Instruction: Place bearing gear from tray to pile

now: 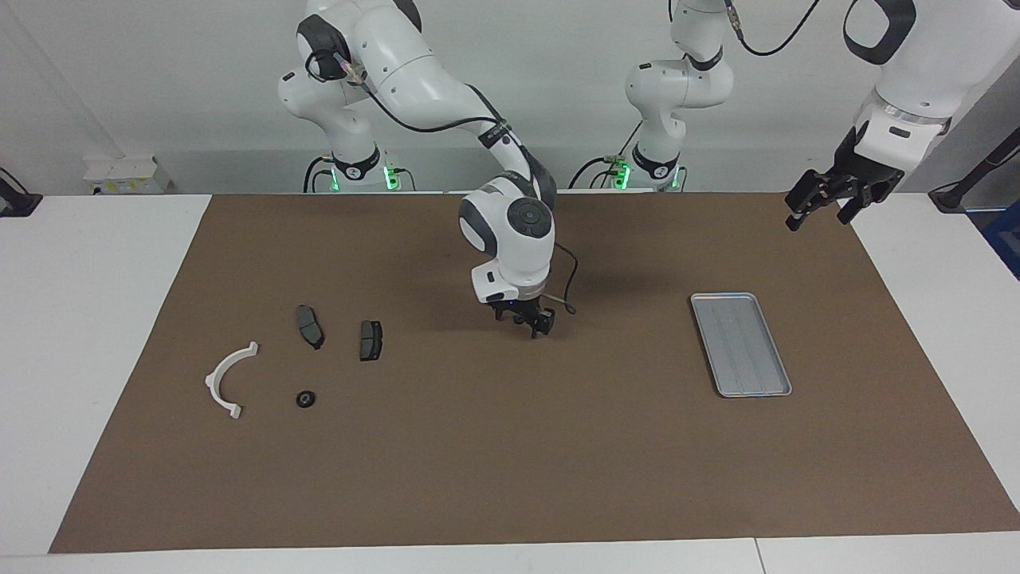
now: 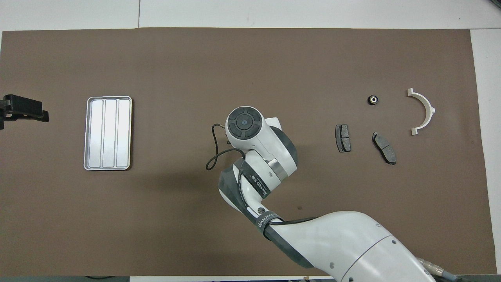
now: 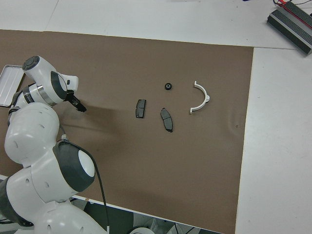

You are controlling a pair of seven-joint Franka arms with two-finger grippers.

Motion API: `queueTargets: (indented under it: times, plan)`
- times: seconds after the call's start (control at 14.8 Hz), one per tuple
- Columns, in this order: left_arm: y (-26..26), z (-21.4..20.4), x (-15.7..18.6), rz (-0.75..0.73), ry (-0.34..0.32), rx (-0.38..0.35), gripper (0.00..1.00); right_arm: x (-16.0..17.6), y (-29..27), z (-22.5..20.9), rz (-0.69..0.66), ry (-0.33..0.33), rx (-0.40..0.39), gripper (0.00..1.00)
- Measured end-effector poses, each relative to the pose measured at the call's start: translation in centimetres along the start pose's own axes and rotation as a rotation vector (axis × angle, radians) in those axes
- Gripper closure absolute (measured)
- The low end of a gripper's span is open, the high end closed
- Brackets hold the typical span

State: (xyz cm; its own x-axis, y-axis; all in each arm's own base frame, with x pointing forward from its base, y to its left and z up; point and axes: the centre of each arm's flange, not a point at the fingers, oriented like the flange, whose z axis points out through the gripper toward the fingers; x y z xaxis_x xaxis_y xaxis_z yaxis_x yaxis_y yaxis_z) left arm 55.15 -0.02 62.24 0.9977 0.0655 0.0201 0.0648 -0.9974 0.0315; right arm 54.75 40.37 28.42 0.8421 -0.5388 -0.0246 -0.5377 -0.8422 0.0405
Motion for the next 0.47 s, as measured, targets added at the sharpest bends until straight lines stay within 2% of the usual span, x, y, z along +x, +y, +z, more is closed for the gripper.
queueTargets:
  times: [0.13, 0.34, 0.4, 0.47]
  plan:
    - [0.8, -0.1, -0.2, 0.042, -0.01, 0.0, 0.0, -0.2, -0.1, 0.0, 0.004, -0.009, 0.003, 0.2]
    - [1.8, -0.3, -0.3, 0.071, -0.009, 0.0, 0.0, -0.4, -0.2, -0.3, 0.003, -0.008, 0.012, 0.49]
    - [1.9, -0.3, -0.3, 0.074, -0.009, 0.0, 0.0, -0.4, -0.2, -0.2, 0.003, -0.008, 0.012, 0.49]
    - [2.0, -0.3, -0.4, 0.075, -0.01, 0.0, 0.0, -0.4, -0.2, -0.3, 0.003, -0.007, 0.014, 0.55]
